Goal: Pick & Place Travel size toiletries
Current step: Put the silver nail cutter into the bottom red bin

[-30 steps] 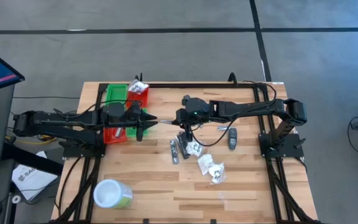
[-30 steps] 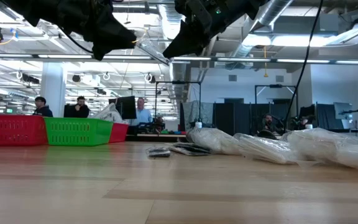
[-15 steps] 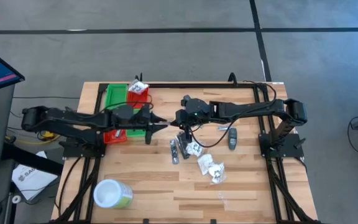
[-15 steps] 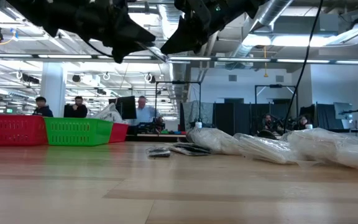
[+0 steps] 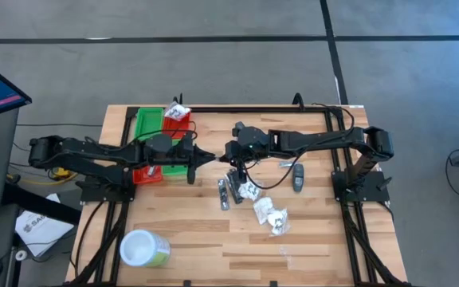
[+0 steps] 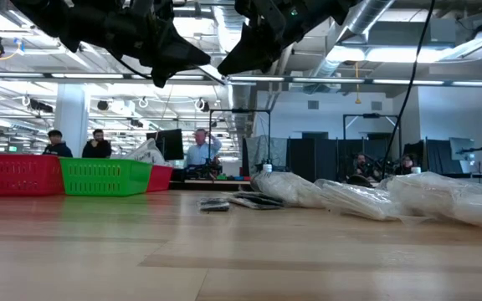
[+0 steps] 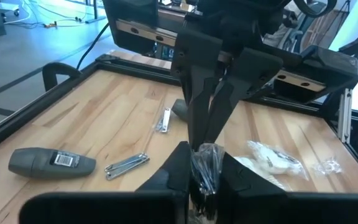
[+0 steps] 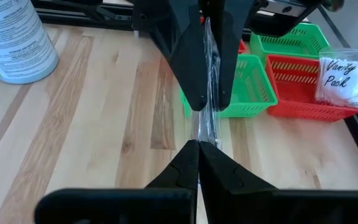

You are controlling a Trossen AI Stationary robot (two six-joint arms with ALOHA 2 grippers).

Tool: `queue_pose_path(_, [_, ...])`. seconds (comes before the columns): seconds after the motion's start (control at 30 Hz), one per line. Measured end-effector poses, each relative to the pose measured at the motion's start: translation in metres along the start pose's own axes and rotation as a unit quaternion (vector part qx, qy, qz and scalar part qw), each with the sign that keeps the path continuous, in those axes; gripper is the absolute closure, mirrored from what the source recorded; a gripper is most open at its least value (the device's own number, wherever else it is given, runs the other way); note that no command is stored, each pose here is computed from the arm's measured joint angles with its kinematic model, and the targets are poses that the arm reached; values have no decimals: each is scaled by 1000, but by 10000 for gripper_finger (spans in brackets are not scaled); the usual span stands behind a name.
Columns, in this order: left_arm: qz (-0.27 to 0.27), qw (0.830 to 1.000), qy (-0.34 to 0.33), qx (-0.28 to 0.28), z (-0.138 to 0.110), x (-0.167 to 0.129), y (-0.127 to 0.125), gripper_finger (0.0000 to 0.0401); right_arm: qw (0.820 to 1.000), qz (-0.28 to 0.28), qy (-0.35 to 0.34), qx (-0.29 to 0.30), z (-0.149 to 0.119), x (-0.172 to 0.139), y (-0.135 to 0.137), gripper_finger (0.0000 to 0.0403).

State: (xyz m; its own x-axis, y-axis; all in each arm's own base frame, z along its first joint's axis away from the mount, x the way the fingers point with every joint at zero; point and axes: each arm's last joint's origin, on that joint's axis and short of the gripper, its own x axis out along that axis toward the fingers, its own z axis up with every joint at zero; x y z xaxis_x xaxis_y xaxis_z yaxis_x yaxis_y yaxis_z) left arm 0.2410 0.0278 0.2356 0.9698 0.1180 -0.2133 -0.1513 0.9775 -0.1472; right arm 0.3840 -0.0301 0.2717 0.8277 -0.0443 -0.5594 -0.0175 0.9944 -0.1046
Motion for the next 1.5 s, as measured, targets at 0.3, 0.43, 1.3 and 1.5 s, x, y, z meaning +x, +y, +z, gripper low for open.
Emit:
queue_pose_path(0.3, [-5, 1000, 6, 0, -1, 0, 0, 386, 1000, 5, 2, -22, 0, 0, 5, 358])
queue_pose_path(0.43, [-6, 999, 34, -1, -6, 0, 0, 386, 1000, 3, 3, -25, 0, 0, 5, 313])
queue_pose_path(1.3, [229, 951, 190, -85, -21, -99, 14, 386, 997, 8, 75, 9, -16, -1, 0, 260])
queue_pose_path(1.5, [278, 925, 232, -110, -31, -116, 17, 386, 997, 8, 81, 9, -17, -1, 0, 272])
